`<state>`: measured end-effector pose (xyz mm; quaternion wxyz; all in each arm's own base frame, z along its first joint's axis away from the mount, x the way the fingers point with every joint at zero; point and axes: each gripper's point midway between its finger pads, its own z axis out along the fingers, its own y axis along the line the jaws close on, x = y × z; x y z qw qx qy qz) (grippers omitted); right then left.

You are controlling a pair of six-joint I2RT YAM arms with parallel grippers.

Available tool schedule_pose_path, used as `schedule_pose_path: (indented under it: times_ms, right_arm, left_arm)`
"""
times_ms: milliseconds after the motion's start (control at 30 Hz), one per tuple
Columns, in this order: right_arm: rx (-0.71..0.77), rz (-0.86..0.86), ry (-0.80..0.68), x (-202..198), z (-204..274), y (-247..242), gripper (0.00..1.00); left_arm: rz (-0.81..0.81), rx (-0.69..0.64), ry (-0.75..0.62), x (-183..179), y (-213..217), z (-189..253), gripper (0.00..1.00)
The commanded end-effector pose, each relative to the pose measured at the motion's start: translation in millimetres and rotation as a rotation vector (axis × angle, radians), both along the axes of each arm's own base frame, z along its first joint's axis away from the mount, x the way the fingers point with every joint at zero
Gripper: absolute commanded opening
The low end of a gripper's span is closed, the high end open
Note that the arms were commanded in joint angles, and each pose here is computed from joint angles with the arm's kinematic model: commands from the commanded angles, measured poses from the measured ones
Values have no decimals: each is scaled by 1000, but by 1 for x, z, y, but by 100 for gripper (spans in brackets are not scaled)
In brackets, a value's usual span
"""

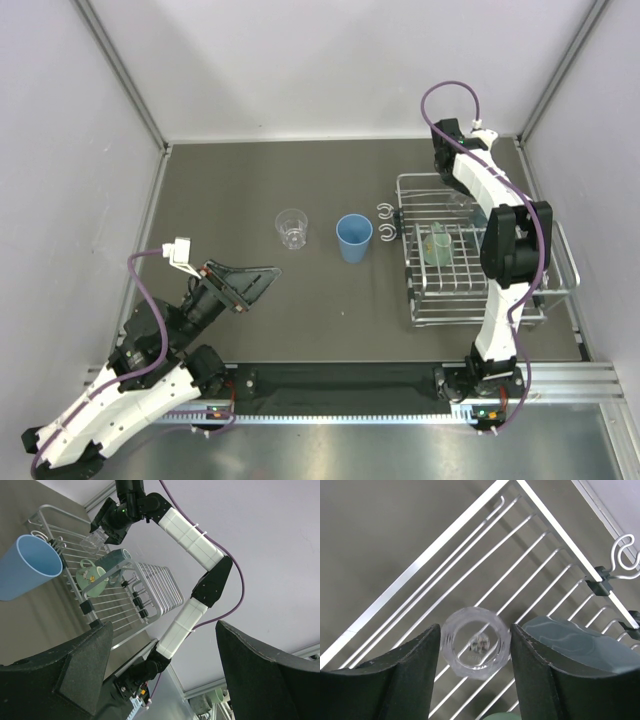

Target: Load the cups into the dish rack

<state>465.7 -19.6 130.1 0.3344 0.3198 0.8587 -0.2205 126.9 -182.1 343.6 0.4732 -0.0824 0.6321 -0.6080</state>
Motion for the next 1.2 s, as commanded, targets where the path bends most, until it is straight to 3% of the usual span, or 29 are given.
schedule_pose_path:
  times_ms: [0, 333, 567, 800, 1000, 1167]
  right_arm:
    - [-5, -6, -22, 3, 7, -5, 57]
    - [-5, 3, -21, -1, 10, -6, 57]
    - [13, 56, -57, -2, 38, -2, 67]
    - [21, 121, -126, -9, 79, 1, 79]
    - [24, 237, -214, -19, 136, 6, 88]
    - [37, 308, -290, -53, 181, 9, 96]
  left_arm:
    - [1, -32, -29, -2, 3, 15, 88]
    - [-2, -34, -32, -2, 2, 17, 88]
    - [18, 13, -18, 4, 0, 9, 88]
    - [66, 146, 48, 17, -2, -11, 86]
    - [156, 371, 159, 35, 5, -42, 84]
    - [168, 493, 179, 44, 2, -46, 82]
